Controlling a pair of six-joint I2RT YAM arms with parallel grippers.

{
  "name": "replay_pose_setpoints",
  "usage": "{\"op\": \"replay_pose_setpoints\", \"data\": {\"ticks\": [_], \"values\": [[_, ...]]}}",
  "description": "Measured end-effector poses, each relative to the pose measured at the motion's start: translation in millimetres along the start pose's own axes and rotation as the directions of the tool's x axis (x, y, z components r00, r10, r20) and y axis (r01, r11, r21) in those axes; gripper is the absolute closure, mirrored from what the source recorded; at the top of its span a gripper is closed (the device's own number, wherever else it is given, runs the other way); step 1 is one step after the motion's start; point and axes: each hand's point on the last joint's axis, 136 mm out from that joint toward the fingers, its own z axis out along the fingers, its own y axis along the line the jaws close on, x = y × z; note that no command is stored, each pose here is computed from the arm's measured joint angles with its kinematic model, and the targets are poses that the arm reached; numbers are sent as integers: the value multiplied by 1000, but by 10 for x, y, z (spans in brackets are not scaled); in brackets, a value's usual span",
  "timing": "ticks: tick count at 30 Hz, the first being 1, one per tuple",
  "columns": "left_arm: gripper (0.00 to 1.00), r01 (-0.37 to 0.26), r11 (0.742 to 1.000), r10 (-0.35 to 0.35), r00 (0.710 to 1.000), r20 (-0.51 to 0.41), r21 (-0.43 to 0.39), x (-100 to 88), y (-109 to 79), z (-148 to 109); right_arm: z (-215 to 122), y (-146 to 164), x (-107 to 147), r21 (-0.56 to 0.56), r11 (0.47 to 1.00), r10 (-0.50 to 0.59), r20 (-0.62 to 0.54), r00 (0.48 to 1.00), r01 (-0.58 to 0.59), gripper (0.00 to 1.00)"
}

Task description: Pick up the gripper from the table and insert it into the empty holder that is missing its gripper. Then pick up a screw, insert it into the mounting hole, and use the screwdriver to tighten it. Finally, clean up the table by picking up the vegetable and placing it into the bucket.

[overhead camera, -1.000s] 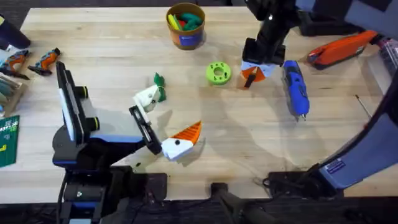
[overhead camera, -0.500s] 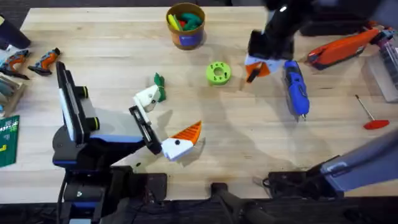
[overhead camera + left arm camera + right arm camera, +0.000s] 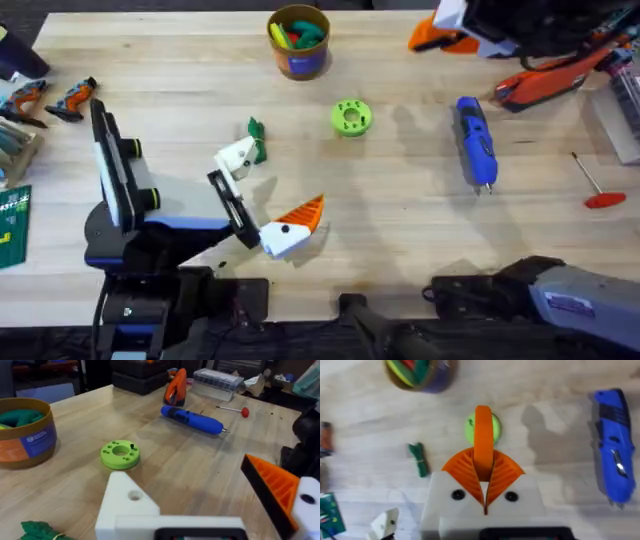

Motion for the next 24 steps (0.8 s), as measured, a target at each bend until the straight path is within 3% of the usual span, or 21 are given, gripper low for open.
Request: {"op": "replay_pose_setpoints", "data": {"ticks": [5, 9, 12, 17, 24], "values": [[15, 0, 1000, 0, 1000, 0, 1, 0, -1, 0, -59, 128, 55, -158, 987, -18, 94, 995, 32, 988], [15, 0, 1000, 0, 1000, 0, 1, 0, -1, 0, 83, 279, 233, -314, 945, -61, 109, 992, 93, 988], [15, 0, 1000, 0, 1000, 0, 1, 0, -1, 0, 195, 439, 431, -463, 874, -112, 101, 989, 147, 988], [15, 0, 1000, 0, 1000, 0, 0, 0, -1, 0, 254, 613, 732, -689, 705, -172, 60, 983, 166, 989], [15, 0, 1000, 0, 1000, 0, 1, 0, -1, 0, 292, 533, 945, -839, 543, -197, -92, 976, 31, 989]]}}
